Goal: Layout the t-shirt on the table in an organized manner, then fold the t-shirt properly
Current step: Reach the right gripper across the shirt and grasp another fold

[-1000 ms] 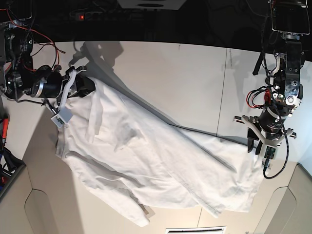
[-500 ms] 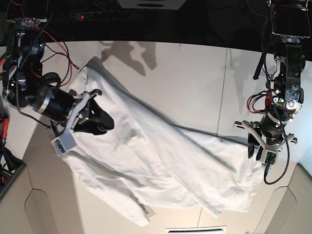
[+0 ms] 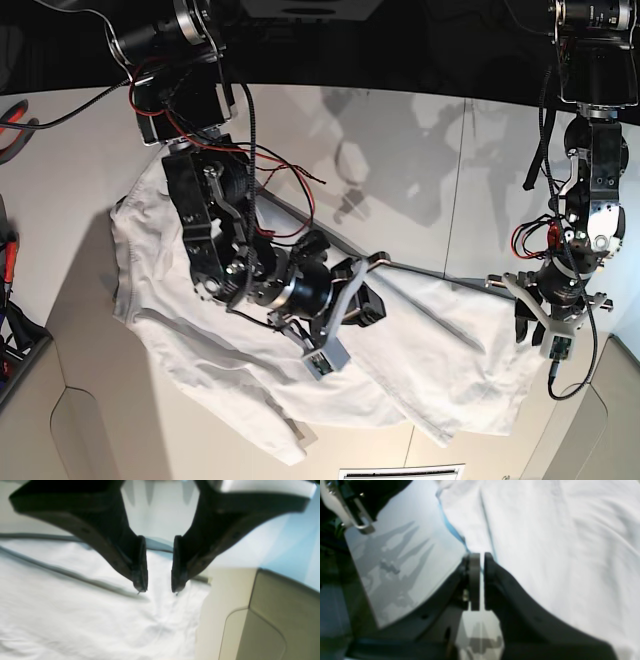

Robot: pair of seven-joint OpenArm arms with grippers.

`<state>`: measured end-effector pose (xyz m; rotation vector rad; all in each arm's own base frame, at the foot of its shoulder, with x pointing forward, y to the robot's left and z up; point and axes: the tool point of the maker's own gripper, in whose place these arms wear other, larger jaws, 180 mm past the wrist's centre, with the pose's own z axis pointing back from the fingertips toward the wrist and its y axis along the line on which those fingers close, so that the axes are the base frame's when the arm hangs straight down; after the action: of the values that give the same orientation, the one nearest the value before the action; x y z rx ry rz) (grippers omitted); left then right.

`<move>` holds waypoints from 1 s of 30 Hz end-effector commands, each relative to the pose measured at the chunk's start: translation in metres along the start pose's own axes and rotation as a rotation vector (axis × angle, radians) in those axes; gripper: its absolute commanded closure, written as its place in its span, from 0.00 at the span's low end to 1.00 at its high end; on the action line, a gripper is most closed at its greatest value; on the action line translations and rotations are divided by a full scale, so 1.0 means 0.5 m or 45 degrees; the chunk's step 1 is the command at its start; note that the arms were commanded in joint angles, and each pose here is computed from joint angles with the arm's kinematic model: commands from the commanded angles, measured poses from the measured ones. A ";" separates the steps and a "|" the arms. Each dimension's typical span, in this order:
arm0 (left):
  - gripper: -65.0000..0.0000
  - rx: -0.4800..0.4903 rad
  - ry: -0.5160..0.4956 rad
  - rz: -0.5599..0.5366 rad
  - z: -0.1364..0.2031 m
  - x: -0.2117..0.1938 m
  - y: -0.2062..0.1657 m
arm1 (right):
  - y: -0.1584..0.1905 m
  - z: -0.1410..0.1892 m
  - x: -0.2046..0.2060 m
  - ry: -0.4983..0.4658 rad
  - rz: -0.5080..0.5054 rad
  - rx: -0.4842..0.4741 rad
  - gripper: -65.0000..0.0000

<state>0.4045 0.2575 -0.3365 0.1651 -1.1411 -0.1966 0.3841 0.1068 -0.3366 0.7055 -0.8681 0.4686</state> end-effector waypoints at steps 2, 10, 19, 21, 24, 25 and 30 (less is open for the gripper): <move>0.69 0.041 -0.041 0.014 -0.021 0.032 0.034 | 0.004 -0.024 0.053 -0.081 0.051 0.010 0.97; 0.69 0.069 0.038 0.179 -0.092 0.021 0.076 | -0.069 -0.069 -0.029 0.113 0.029 -0.141 0.99; 0.69 -0.004 0.010 0.294 -0.127 0.070 0.077 | -0.058 -0.039 -0.174 0.527 -0.041 -0.035 1.00; 0.69 0.000 0.011 0.290 -0.126 0.069 0.081 | -0.047 -0.022 -0.194 0.597 -0.109 0.034 1.00; 0.69 0.005 0.028 0.287 -0.125 0.063 0.087 | -0.046 0.012 -0.228 0.720 -0.191 0.098 1.00; 0.69 0.009 0.029 0.283 -0.124 0.062 0.091 | -0.049 0.023 -0.236 0.749 -0.214 0.108 1.00; 0.69 0.002 0.029 0.242 -0.116 0.063 0.116 | -0.069 0.079 -0.262 0.839 -0.276 0.189 1.00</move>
<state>0.4611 0.3018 -0.3458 0.0522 -1.0565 -0.0219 0.2965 0.0382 -0.4518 0.7010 -0.0942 0.5088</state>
